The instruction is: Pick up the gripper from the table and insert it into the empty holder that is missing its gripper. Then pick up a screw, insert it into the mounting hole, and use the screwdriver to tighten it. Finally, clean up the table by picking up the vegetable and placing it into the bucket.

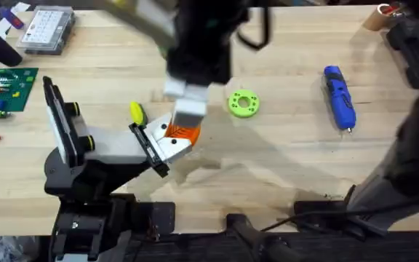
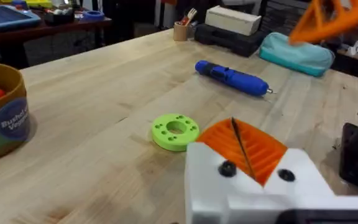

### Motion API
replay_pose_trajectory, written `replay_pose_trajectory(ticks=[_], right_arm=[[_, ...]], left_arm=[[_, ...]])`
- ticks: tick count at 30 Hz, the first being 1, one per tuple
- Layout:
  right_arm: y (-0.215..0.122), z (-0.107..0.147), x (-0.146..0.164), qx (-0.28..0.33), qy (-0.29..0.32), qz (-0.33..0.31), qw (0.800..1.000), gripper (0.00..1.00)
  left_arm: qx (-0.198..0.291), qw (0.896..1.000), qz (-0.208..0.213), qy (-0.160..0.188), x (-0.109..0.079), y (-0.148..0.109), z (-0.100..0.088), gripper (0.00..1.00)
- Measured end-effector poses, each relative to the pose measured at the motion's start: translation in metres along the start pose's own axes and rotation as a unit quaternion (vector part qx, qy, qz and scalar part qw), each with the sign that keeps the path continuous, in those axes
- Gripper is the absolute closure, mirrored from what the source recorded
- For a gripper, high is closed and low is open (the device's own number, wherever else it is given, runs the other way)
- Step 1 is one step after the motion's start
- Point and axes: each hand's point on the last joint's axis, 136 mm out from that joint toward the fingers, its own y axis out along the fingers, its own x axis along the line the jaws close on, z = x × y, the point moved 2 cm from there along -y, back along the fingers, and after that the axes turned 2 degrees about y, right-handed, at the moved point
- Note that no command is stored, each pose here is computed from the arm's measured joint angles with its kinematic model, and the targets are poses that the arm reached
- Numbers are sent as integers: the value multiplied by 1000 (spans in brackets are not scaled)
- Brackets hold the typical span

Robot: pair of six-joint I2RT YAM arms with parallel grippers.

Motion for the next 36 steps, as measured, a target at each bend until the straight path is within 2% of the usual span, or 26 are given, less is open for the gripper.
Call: replay_pose_trajectory(ticks=[8,12,18,20,25,32,36], right_arm=[[-43,24,-25,-40,61,37,997,8],[-49,39,-47,-42,124,49,990,9],[-56,68,-84,-44,232,65,970,8],[-57,71,-87,-51,250,56,965,8],[-51,73,-85,-53,267,29,962,8],[-5,82,-59,17,267,-44,962,8],[9,78,-43,34,256,-73,963,8]], left_arm=[[0,1000,0,0,0,0,0,996],[0,1000,0,1,0,0,0,996],[0,1000,0,1,0,0,0,996],[0,1000,0,1,0,0,0,996],[0,1000,0,1,0,0,0,996],[0,1000,0,1,0,0,0,996],[0,1000,0,1,0,0,0,996]])
